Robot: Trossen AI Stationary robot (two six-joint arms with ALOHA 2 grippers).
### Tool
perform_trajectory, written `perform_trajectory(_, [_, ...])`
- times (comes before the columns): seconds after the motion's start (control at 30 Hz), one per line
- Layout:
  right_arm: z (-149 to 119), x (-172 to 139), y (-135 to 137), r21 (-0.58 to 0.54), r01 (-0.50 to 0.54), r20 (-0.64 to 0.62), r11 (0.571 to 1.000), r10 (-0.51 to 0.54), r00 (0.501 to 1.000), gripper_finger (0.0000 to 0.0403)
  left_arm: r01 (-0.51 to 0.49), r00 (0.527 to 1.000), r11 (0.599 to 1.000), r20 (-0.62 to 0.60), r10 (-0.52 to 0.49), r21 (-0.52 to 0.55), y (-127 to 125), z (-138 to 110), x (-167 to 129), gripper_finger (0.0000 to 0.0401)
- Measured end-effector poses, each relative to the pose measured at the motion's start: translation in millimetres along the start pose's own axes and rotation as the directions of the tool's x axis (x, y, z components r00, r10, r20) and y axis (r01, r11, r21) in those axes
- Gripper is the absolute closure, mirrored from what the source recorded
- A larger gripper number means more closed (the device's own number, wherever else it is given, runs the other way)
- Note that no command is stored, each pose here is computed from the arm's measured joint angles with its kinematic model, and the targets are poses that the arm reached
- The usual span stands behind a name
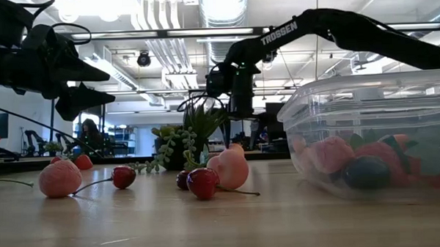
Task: Pick and placing Produce into tupperware
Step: Put the peach into the bin
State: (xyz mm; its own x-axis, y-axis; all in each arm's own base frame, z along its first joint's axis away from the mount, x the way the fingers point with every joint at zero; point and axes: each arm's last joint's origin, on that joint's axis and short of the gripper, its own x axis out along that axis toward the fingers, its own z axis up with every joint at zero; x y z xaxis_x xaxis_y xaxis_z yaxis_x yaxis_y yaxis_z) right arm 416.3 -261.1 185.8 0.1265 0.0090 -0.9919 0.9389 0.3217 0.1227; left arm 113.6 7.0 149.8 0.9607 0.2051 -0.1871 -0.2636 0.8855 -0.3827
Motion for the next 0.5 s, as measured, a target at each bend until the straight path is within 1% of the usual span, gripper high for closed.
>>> perform_trajectory(0.17, [5,0,1,-0.011,-0.007,0.059,1.000,0.008,0.998,0.0085,0.000,1.000,1.000,0.001,0.000,0.000,0,0,0,0.0125])
perform_trajectory(0.33, [6,3,0,-0.023,-0.010,0.053,1.000,0.011,0.999,0.0089,0.000,1.000,1.000,0.000,0.000,0.000,0,0,0,0.0125])
perform_trajectory(0.5, [4,14,-2,-0.025,-0.008,0.032,1.000,0.009,0.999,0.0100,0.000,1.000,1.000,0.000,0.000,0.000,0,0,0,0.0125])
